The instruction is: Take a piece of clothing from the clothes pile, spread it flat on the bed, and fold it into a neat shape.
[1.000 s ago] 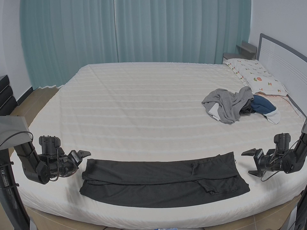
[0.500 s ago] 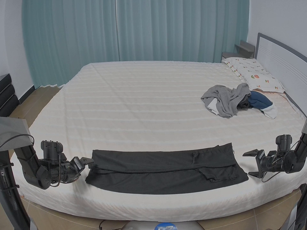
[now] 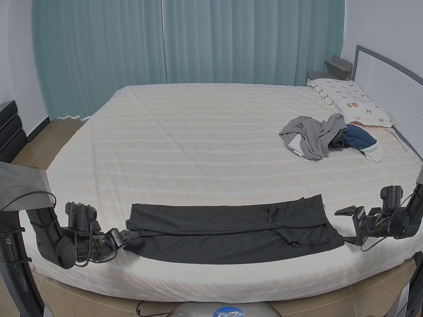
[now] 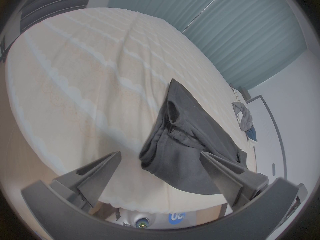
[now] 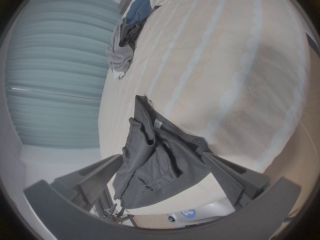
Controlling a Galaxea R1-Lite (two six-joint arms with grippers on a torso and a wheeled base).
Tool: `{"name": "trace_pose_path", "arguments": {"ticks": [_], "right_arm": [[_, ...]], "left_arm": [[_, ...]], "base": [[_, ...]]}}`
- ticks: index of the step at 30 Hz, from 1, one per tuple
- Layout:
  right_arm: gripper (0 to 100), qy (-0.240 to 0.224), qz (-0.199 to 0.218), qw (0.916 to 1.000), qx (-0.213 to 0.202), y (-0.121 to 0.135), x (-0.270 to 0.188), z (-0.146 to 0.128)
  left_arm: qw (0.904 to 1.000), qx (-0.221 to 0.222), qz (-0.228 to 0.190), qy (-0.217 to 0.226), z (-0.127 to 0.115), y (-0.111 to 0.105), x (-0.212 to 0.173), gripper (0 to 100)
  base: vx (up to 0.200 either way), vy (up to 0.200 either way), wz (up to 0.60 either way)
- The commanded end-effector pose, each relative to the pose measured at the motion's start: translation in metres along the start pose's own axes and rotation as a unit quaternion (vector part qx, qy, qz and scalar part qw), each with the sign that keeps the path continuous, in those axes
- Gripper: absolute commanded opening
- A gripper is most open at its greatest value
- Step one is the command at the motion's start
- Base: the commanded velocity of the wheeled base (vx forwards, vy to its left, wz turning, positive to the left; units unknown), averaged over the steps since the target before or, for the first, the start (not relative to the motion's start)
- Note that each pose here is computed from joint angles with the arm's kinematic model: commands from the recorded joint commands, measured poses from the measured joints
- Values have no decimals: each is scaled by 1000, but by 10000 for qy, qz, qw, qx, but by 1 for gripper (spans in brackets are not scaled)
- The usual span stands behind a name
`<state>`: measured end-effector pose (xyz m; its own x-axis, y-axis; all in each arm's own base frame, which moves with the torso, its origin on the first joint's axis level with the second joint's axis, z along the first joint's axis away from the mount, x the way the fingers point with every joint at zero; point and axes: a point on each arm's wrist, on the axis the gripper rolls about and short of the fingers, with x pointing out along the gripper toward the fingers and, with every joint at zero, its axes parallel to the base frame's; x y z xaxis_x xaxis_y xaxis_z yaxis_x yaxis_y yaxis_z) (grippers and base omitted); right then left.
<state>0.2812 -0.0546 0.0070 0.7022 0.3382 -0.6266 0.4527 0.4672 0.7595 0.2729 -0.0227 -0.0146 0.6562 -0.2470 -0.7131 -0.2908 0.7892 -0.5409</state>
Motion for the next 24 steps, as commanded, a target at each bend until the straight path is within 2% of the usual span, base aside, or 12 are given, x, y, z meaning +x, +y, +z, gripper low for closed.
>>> {"name": "trace_pose_path", "arguments": {"ticks": [1,2,3,7,13,21,24], "right_arm": [[100,10,-4,10000,3,0,0,0],[100,5,1,10000,0,0,0,0],[100,11,2,10000,-5,0,0,0],[100,15,-3,10000,-1,0,0,-1],[100,11,2,10000,-5,0,0,-1],[100,15,-3,10000,-1,0,0,-1],[100,20,-12,10000,-2,0,0,-1]], "left_arm": [[9999,63,67,91,-7,-2,8,100],[9999,69,90,95,-8,-3,10,100],[9999,72,108,101,-8,-3,10,0],[9998,74,167,35,-8,-3,10,0],[9975,341,603,-119,-13,-2,8,0],[9952,596,775,-38,-19,3,5,0],[9937,683,883,118,-22,5,1,0]], "base": [[0,0,0],[0,0,0],[0,0,0],[0,0,0],[0,0,0],[0,0,0],[0,0,0]]}}
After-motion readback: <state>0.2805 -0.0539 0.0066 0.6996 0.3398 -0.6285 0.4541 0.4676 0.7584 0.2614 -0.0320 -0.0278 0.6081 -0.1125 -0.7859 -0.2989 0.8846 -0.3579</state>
